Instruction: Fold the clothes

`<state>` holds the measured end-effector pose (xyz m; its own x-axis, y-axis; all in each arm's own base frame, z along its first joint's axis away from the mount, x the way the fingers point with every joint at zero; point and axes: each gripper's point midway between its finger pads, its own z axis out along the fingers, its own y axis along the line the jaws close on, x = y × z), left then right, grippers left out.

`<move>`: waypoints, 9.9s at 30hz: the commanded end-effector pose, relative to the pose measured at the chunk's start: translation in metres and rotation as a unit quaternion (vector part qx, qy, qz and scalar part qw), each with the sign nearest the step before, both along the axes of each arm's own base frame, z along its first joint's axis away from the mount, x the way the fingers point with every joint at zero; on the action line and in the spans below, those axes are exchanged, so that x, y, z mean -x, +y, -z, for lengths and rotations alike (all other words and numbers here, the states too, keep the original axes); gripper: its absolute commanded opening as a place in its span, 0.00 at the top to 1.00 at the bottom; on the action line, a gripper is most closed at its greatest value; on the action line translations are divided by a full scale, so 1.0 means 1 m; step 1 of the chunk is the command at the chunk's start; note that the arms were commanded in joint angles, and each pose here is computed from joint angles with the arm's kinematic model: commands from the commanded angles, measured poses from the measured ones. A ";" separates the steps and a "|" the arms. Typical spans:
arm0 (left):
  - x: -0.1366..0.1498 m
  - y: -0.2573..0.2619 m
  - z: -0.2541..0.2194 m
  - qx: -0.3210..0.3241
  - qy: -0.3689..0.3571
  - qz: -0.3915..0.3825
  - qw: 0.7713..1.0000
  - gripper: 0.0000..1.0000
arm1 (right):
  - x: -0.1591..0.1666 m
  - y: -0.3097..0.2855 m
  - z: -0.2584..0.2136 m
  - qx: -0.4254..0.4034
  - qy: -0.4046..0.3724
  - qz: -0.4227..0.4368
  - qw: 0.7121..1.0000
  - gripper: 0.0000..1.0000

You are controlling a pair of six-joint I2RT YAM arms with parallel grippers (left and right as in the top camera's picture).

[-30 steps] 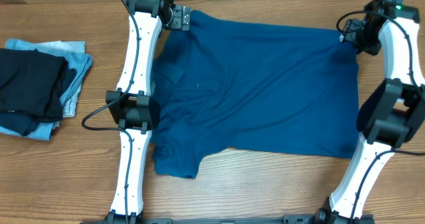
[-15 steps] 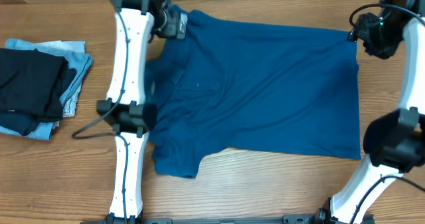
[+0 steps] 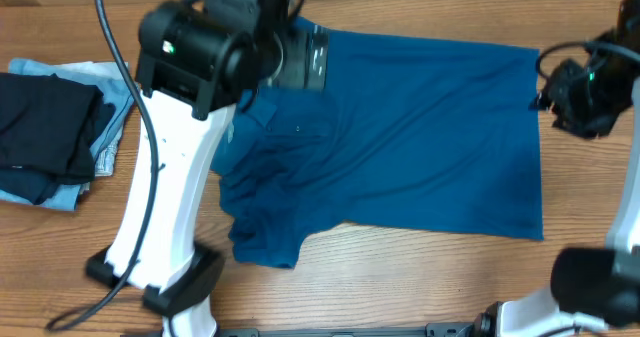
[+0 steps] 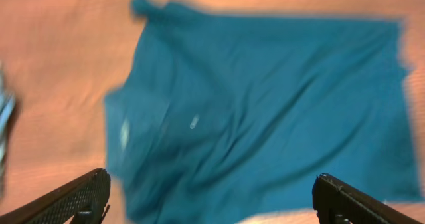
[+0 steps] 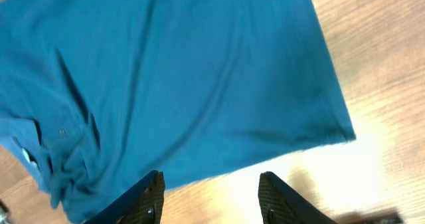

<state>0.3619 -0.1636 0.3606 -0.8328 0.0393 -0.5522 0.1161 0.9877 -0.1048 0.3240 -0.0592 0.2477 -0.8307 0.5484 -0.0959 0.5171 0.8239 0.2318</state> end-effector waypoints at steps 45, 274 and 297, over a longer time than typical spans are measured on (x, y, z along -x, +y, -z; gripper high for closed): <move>-0.017 0.100 0.351 -0.075 0.230 -0.056 0.969 0.81 | 0.093 -0.025 0.268 0.021 0.162 0.198 0.967 0.96; -0.300 0.019 0.236 0.153 -0.083 -0.052 0.983 0.01 | -0.220 -0.083 0.167 0.232 -0.298 -0.108 0.920 0.00; -0.115 0.076 0.169 0.005 0.165 -0.144 0.976 0.00 | -0.077 -0.068 0.109 0.072 -0.048 0.128 0.988 0.00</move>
